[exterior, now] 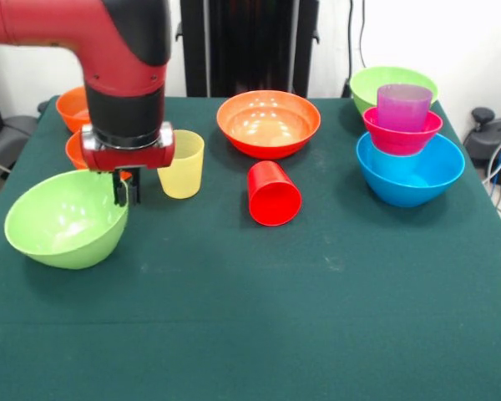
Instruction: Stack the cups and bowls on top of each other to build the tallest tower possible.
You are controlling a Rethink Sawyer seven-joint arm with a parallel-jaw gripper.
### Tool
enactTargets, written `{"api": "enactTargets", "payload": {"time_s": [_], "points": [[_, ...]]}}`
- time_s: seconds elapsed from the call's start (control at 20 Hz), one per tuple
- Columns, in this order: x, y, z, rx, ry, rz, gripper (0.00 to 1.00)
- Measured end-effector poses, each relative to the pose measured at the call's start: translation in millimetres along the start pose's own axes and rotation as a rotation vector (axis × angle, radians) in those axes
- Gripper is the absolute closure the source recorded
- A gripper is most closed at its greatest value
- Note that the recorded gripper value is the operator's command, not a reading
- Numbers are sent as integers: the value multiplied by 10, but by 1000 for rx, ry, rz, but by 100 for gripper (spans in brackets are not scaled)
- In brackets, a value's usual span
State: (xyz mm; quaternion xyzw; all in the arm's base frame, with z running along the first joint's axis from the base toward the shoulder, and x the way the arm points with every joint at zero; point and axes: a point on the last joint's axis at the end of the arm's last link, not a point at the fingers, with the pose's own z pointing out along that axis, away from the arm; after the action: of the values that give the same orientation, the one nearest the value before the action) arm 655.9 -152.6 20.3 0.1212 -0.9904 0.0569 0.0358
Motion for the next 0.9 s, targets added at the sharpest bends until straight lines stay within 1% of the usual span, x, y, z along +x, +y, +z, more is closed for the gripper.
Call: {"api": "enactTargets", "payload": {"time_s": [0.05,0.1,0.15,0.3,0.45,0.55,0.6,0.8,0.85,0.9], "points": [[-52,65,-90,20,-4,-19,100],[-82,102,-139,31,-7,-28,100],[-184,233,-299,69,-15,-61,100],[-324,441,-517,113,-30,-104,100],[-474,740,-768,153,-37,-153,100],[-599,1066,-1008,196,-29,-199,100],[-640,1194,-1103,214,-21,-215,100],[-734,1503,-1355,268,7,-250,100],[-763,1592,-1433,285,16,-257,100],[-799,1706,-1556,314,31,-263,100]]}}
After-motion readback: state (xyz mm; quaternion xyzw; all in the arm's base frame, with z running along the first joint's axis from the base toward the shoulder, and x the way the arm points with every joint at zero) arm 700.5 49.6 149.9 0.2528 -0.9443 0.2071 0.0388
